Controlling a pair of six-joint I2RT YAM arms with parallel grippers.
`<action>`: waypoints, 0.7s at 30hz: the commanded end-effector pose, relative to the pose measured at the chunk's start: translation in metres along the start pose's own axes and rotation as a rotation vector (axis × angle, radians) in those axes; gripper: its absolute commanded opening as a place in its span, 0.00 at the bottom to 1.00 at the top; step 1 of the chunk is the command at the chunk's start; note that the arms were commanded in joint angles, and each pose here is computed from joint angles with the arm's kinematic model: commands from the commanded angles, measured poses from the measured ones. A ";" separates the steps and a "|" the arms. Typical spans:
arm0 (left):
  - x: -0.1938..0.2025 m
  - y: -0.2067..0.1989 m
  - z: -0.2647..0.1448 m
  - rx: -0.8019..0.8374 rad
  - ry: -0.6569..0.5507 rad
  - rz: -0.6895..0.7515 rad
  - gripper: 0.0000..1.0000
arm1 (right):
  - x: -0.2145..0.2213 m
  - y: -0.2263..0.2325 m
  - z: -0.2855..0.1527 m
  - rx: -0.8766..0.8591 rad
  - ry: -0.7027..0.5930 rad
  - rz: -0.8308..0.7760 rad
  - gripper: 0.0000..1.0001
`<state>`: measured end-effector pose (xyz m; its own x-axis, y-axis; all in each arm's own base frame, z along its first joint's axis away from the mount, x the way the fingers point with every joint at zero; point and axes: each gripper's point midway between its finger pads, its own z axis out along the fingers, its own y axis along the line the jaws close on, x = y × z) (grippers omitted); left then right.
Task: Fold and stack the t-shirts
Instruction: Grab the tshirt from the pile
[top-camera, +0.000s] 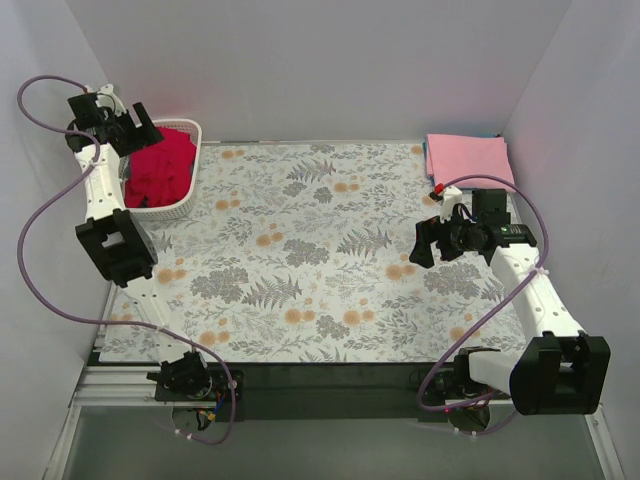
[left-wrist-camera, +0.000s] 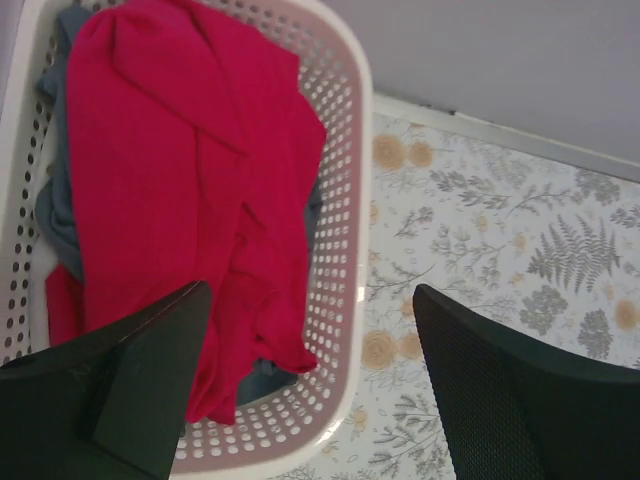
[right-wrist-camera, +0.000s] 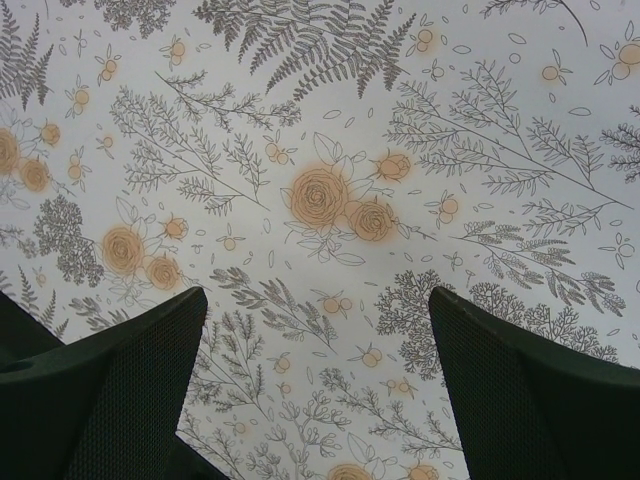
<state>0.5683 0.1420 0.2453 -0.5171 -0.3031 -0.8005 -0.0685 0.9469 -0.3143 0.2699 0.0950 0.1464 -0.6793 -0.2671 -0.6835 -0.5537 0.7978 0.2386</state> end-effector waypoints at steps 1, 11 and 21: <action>0.008 0.011 0.018 -0.035 -0.001 0.034 0.80 | -0.010 0.002 -0.002 -0.020 -0.027 -0.016 0.98; 0.072 0.062 0.079 -0.127 0.119 0.015 0.78 | -0.004 -0.001 0.008 -0.042 0.009 0.008 0.98; 0.121 0.086 0.096 -0.187 0.219 0.067 0.62 | 0.000 -0.002 0.012 -0.047 0.029 0.021 0.98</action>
<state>0.5887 0.1692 0.0805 -0.6750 -0.2657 -0.6883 -0.1665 0.9637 -0.2087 0.2707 0.0975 0.1292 -0.7258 -0.2642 -0.6351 -0.5415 0.7889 0.2907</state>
